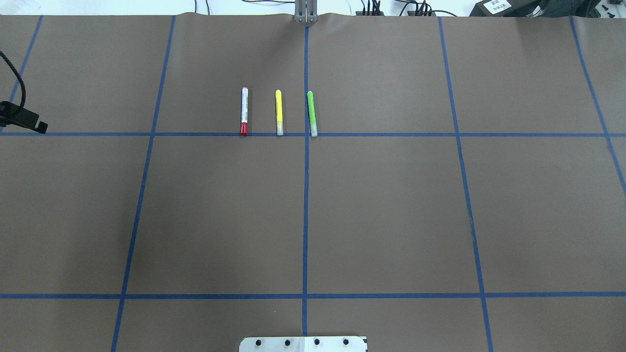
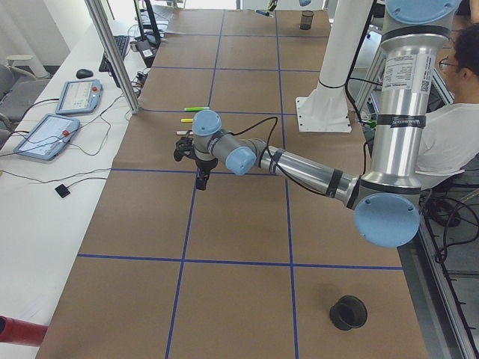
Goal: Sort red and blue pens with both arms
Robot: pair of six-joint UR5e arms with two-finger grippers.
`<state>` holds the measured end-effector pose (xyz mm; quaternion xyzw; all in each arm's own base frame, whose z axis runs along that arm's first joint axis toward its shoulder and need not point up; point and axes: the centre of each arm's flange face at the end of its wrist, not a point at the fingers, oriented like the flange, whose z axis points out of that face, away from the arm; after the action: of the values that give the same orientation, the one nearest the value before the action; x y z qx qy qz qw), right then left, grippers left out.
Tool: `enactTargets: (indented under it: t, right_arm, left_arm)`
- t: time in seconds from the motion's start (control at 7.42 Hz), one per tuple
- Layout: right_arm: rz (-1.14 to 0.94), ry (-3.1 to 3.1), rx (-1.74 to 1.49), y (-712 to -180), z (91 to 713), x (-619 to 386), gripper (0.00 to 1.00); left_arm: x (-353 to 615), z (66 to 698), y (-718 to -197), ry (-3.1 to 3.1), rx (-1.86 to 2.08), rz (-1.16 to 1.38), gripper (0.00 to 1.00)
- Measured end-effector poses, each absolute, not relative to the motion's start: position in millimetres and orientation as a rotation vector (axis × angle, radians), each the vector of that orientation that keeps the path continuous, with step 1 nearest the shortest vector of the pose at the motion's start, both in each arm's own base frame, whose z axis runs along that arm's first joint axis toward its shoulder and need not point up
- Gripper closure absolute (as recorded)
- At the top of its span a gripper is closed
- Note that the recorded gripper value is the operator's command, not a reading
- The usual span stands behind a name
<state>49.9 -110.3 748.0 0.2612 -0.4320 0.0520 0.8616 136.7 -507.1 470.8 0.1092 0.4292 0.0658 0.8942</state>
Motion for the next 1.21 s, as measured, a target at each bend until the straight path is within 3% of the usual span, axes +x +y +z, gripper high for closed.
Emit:
enactTargets:
  t: [0.81,1.21]
  right_arm:
    - [0.092,-0.923,0.646,27,773,74,1.00]
    - [0.092,-0.882,0.691,69,788,63,1.00]
  left_arm:
    - [136,467,-506,0.892,0.230,0.134,0.00]
    - [136,467,-506,0.892,0.231,0.134,0.00]
